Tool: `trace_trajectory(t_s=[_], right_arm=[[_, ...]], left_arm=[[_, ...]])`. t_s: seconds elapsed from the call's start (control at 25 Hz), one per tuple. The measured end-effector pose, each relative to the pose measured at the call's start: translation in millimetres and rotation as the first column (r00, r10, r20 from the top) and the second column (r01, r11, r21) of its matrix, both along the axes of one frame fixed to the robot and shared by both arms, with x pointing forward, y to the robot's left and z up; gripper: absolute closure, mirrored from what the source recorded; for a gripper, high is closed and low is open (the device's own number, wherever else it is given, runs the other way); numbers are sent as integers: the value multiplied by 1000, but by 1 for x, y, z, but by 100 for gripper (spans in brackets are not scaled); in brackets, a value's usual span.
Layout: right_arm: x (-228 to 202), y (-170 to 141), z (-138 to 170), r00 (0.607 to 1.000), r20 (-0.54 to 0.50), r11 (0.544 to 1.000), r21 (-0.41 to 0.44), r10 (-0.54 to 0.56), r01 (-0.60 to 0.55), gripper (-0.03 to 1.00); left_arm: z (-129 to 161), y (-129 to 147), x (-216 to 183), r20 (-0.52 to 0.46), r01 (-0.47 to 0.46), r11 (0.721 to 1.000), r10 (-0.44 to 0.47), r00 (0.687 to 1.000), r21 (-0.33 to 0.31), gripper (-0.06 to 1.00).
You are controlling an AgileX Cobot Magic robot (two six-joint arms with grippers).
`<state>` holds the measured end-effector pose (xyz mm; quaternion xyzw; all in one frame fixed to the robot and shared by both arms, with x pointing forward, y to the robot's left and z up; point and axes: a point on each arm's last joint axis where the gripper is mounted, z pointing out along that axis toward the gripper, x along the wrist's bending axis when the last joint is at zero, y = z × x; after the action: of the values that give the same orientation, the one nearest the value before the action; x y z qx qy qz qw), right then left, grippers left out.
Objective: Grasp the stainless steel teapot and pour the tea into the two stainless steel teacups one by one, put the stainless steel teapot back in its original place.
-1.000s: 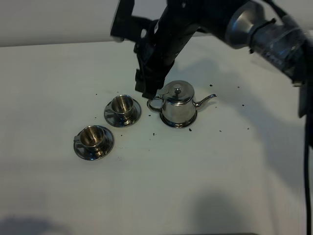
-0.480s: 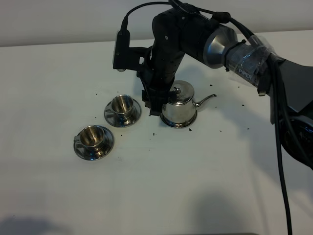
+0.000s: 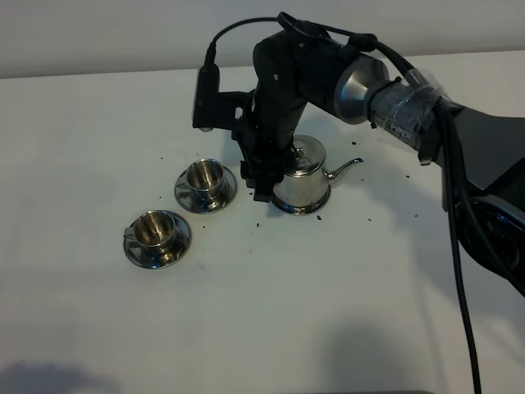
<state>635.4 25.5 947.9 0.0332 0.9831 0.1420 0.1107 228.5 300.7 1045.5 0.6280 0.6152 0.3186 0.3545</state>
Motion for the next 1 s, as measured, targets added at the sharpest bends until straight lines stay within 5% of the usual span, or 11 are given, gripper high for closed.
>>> trace_trajectory(t_s=[1.0], right_arm=[[-29,14,-4,992,-123,996,-86,8,-18,45]], left_arm=[[0,0,0,0,0,1000,0,1000,0,58]])
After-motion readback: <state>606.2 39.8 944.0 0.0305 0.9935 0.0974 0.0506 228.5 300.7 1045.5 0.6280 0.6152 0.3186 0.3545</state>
